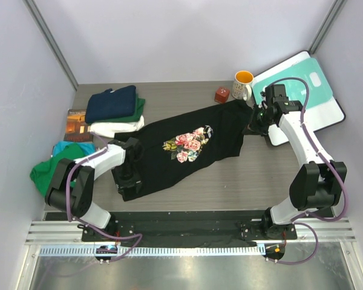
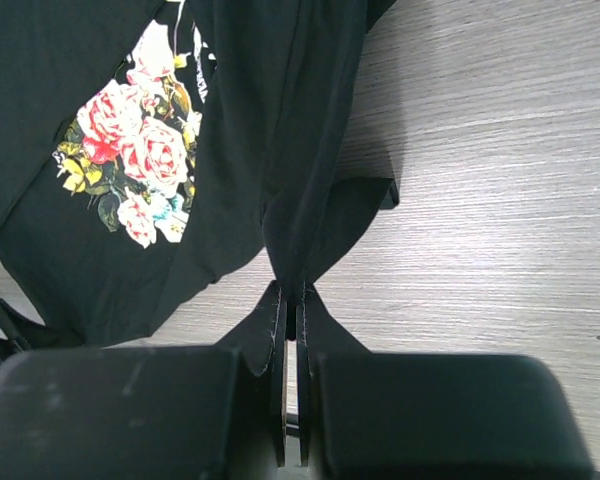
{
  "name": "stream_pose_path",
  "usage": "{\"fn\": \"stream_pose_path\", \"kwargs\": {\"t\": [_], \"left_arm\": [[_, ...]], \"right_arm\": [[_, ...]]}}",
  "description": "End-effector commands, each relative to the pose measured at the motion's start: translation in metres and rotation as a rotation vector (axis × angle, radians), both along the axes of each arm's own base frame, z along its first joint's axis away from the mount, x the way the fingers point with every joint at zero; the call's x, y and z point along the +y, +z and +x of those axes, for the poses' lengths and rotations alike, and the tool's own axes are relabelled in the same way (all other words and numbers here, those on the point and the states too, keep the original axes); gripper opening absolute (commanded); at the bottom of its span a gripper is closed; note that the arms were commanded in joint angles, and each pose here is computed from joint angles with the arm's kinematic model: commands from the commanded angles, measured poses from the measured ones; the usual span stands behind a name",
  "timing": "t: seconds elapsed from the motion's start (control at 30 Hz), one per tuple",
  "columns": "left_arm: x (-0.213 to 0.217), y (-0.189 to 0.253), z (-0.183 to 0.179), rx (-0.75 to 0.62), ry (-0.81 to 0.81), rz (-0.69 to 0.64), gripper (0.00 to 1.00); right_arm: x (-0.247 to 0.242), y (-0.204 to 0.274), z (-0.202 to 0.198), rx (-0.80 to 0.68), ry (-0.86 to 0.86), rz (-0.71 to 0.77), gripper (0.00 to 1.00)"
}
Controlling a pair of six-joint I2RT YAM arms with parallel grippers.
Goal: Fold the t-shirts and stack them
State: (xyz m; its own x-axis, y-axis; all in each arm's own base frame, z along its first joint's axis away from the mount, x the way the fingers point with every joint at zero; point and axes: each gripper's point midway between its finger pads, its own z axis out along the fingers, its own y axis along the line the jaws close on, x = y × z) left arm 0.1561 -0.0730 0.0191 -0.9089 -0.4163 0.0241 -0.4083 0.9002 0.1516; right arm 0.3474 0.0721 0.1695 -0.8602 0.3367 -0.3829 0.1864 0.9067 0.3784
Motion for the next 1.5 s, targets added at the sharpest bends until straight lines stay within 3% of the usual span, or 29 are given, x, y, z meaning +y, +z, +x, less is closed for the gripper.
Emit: {"fn": "stream_pose_path", "kwargs": {"t": [0.0, 0.1, 0.13, 0.17, 0.53, 0.97, 1.03, 1.17, 1.3, 1.47], "left_arm": [[0.003, -0.015, 0.005, -0.010, 0.024, 0.026, 0.45], [0.005, -0.018, 0.005, -0.003, 0.023, 0.039, 0.23], [0.005, -0.017, 0.006, -0.004, 0.023, 0.041, 0.08], [0.006, -0.016, 0.008, -0.010, 0.022, 0.048, 0.01], [0.013, 0.044, 0.073, -0.188, 0.023, 0.074, 0.00], [0.064, 0.046, 0.141, -0.209, 0.127, 0.126, 0.00], [0.069, 0.044, 0.150, -0.204, 0.128, 0.128, 0.01], [0.070, 0.044, 0.161, -0.199, 0.111, 0.108, 0.29], [0.069, 0.046, 0.164, -0.213, 0.097, 0.095, 0.42], [0.067, 0.052, 0.165, -0.222, 0.080, 0.081, 0.48]], "right_arm": [[0.000, 0.019, 0.000, -0.070, 0.007, -0.003, 0.01], [0.003, 0.027, 0.001, -0.090, 0.013, 0.014, 0.01], [0.004, 0.032, 0.004, -0.104, 0.010, 0.018, 0.01], [0.005, 0.036, 0.005, -0.109, 0.011, 0.023, 0.01], [0.015, 0.093, 0.034, -0.235, -0.009, 0.108, 0.01], [0.019, 0.065, 0.117, -0.235, -0.075, 0.169, 0.01], [0.019, 0.048, 0.128, -0.206, -0.082, 0.169, 0.01], [0.020, 0.020, 0.143, -0.170, -0.101, 0.175, 0.01], [0.020, 0.008, 0.151, -0.163, -0.117, 0.178, 0.01], [0.012, 0.009, 0.153, -0.192, -0.153, 0.144, 0.01]]}}
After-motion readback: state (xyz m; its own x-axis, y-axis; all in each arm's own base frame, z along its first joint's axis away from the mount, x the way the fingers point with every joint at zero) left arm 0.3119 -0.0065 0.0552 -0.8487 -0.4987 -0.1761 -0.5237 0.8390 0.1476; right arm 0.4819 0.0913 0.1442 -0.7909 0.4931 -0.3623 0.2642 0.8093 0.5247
